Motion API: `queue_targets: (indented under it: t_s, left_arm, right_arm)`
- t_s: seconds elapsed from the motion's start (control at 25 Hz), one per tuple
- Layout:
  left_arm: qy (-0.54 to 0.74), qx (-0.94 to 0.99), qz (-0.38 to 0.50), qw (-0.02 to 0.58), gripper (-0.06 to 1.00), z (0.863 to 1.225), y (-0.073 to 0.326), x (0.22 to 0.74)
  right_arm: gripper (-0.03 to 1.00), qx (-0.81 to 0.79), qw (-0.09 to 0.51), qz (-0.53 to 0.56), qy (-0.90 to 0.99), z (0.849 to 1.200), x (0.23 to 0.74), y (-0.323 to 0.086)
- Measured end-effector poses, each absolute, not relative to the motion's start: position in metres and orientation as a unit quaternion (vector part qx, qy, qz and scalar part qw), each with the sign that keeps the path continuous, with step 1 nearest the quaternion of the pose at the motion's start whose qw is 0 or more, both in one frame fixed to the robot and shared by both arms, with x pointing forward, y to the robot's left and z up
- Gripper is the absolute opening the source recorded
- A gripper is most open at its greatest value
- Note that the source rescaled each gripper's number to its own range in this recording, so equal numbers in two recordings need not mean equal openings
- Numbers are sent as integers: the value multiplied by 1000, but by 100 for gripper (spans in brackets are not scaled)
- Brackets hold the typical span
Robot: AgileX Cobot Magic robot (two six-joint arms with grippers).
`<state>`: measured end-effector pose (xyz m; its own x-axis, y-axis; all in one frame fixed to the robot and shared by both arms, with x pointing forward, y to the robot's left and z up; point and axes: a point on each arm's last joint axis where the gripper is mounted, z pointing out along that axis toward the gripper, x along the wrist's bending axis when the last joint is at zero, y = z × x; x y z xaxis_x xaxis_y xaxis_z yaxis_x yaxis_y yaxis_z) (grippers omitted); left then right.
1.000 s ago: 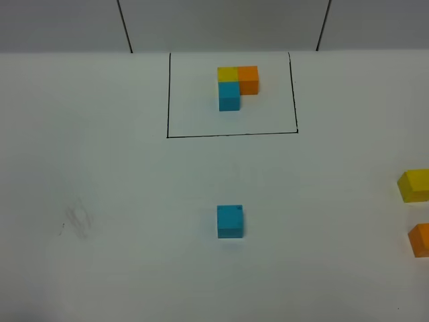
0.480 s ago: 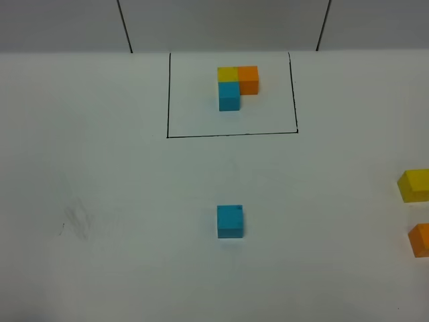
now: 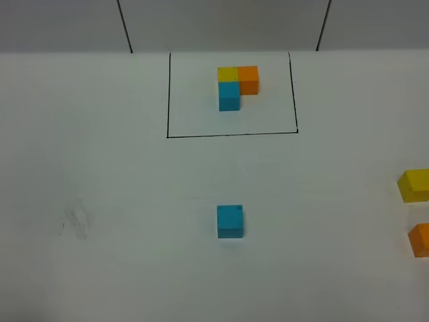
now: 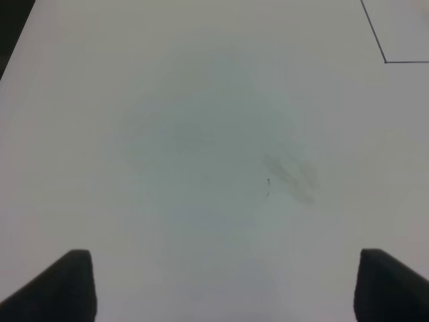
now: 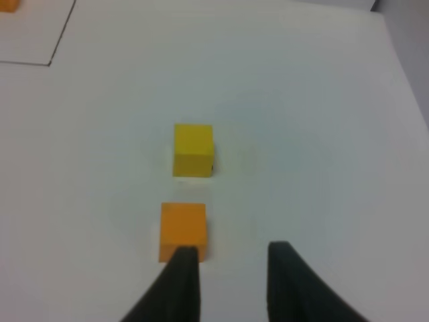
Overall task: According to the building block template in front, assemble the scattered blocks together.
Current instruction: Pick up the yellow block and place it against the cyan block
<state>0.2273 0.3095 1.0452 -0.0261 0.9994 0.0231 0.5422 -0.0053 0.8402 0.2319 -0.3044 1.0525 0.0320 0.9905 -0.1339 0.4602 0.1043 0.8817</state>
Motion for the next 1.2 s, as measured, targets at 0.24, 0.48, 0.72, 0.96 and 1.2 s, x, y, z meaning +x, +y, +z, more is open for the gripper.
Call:
queue_targets:
  t_s: [0.24, 0.48, 0.72, 0.96, 1.2]
  left_arm:
    - [625, 617, 350, 327, 65, 1045, 310, 227]
    - [625, 617, 350, 327, 65, 1045, 310, 227]
    - [625, 617, 350, 327, 65, 1045, 310, 227]
    - [625, 617, 350, 327, 65, 1045, 310, 227]
    - [625, 617, 350, 327, 65, 1045, 310, 227]
  right_arm:
    - [9, 621, 386, 317, 604, 1053, 241, -305]
    - [55, 646, 347, 293, 613, 1070, 287, -306]
    - [95, 668, 290, 240, 642, 1077, 357, -307]
    - [98, 684, 236, 188, 664, 1067, 441, -309]
    - [97, 684, 202, 146, 686, 1036, 508, -312]
